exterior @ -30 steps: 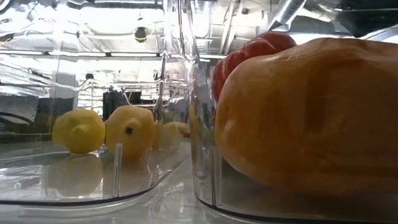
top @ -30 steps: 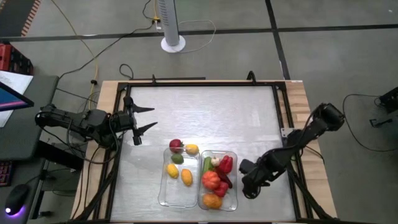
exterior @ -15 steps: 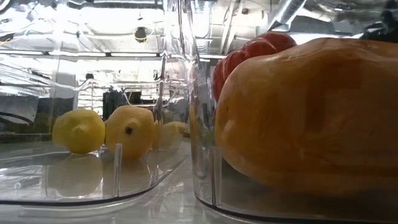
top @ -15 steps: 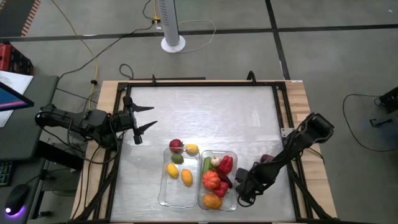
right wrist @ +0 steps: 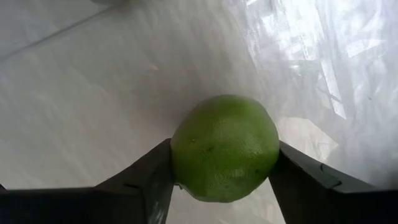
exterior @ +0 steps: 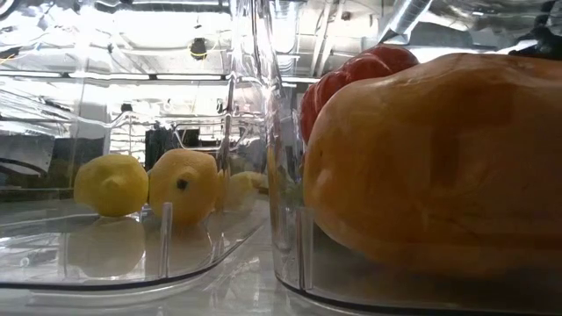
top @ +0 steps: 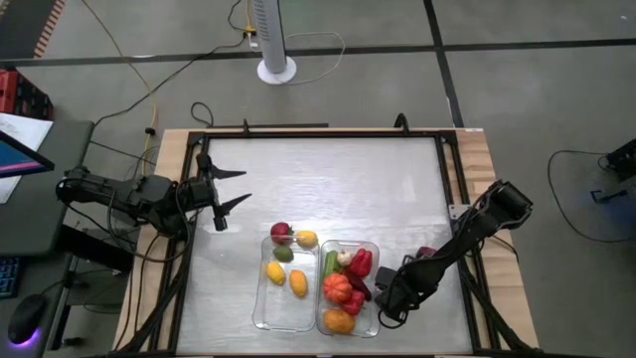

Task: Sort produce into baskets
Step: Put the lime into the left transparent bin

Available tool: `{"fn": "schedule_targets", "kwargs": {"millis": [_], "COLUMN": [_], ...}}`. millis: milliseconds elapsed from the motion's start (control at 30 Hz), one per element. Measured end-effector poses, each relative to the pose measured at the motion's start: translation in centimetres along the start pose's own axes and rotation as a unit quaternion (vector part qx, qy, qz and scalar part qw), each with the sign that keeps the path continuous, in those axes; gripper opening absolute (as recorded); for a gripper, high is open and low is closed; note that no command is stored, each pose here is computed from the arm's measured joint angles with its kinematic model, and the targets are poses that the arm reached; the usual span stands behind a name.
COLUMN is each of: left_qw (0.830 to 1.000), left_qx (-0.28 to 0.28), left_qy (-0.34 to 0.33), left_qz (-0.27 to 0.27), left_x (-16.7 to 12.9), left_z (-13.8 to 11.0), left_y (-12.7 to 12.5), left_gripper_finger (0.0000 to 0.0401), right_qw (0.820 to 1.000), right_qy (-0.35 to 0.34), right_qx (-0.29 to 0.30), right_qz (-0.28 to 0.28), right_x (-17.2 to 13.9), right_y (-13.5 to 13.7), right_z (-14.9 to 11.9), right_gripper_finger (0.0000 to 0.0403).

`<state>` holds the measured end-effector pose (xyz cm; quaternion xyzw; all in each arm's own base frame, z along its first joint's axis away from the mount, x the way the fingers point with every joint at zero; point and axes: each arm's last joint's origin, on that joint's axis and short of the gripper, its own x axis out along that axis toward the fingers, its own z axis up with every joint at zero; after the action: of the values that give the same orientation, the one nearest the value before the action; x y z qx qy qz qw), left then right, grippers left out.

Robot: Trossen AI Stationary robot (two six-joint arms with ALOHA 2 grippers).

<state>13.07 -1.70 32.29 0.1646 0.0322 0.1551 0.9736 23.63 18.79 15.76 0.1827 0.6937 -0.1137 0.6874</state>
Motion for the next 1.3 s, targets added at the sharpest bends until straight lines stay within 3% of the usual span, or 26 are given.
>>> {"fn": "schedule_targets", "kwargs": {"millis": [233,400,567,700,867,1067,1300], "left_qw": [1.000,1.000,1.000,1.000,1.000,1.000,1.000], "left_qx": [0.001,0.001,0.000,0.000,-0.002,-0.001,0.002], "left_qy": [0.001,0.001,0.001,0.000,-0.004,-0.005,-0.006], "left_qz": [-0.001,0.000,0.000,0.000,0.000,0.000,0.000], "left_x": [0.0,0.0,0.0,0.0,0.0,0.0,0.0], "left_z": [0.0,0.0,0.0,0.0,0.1,0.1,0.1], "left_y": [0.0,0.0,0.0,0.0,0.0,0.0,0.0], "left_gripper_finger": [0.0240,0.0240,0.0240,0.0240,0.0240,0.0240,0.0240], "right_qw": [1.000,0.999,0.993,0.966,0.930,0.882,0.869], "right_qy": [0.008,-0.009,-0.117,-0.253,-0.346,-0.402,-0.401], "right_qx": [-0.006,-0.005,-0.025,-0.054,-0.122,-0.229,-0.262], "right_qz": [-0.022,-0.042,-0.006,0.003,0.036,0.095,0.121], "right_x": [-0.4,-3.7,-8.2,-10.2,-10.2,-9.5,-7.3], "right_y": [-0.3,-0.4,0.4,0.9,2.3,3.0,1.2], "right_z": [-0.2,-0.4,-0.7,-0.5,3.1,8.9,14.2], "right_gripper_finger": [0.0237,0.0237,0.0237,0.0237,0.0243,0.0245,0.0246]}}
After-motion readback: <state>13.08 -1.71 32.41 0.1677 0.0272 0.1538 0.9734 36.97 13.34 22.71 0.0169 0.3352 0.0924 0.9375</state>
